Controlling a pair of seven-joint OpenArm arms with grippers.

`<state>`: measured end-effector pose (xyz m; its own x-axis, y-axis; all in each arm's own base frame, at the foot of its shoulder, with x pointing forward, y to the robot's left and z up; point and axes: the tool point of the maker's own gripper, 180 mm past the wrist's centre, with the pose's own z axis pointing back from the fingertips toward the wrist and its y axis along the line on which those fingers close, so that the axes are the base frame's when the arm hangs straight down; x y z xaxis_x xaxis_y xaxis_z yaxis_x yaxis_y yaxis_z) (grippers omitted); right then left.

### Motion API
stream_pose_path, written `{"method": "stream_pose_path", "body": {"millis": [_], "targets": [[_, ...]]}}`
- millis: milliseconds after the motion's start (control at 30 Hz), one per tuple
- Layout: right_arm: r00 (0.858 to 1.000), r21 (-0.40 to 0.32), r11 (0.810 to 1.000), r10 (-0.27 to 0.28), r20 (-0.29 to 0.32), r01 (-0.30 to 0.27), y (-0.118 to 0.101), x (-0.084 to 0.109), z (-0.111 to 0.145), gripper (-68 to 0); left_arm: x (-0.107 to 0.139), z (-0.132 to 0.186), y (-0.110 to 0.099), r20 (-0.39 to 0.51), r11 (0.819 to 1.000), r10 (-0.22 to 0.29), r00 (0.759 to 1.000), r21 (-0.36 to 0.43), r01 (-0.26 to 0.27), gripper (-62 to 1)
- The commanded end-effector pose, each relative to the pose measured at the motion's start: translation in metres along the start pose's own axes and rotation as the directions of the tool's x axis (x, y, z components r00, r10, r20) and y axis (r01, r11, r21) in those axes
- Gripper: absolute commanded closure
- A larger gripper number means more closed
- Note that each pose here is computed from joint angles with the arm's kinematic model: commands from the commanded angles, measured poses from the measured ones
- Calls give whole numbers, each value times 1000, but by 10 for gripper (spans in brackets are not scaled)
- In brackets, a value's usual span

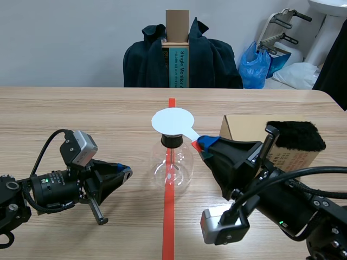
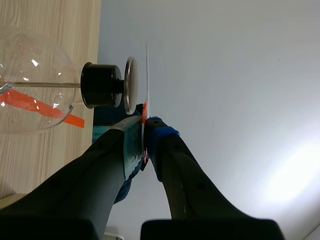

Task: Do the electroscope experiment.
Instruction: 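Move the plate toward and away from the electroscope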

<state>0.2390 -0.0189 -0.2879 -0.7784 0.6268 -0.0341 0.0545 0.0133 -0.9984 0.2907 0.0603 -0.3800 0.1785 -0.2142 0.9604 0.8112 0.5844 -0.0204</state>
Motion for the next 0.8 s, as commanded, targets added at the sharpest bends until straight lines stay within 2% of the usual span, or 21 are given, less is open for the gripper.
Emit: {"method": "stream_pose_path", "body": {"millis": [0, 233, 400, 600, 767], "targets": [[999, -34, 999, 33, 11, -33, -13, -4, -2, -8, 13, -3, 2, 46, 1000, -6, 999, 2, 5, -19], [999, -34, 999, 33, 13, -33, -13, -4, -2, -8, 13, -3, 2, 46, 1000, -6, 999, 2, 5, -19], [999, -34, 999, 32, -20, -33, -13, -10, -2, -8, 13, -3, 2, 46, 1000, -6, 999, 2, 5, -19], [992, -61, 997, 41, -116, -48, -19, -27, -1, -8, 13, -3, 2, 46, 1000, -6, 999, 2, 5, -19], [973, -94, 993, 52, -223, -75, -27, -48, 3, -8, 13, -3, 2, 46, 1000, -6, 999, 2, 5, -19]]}}
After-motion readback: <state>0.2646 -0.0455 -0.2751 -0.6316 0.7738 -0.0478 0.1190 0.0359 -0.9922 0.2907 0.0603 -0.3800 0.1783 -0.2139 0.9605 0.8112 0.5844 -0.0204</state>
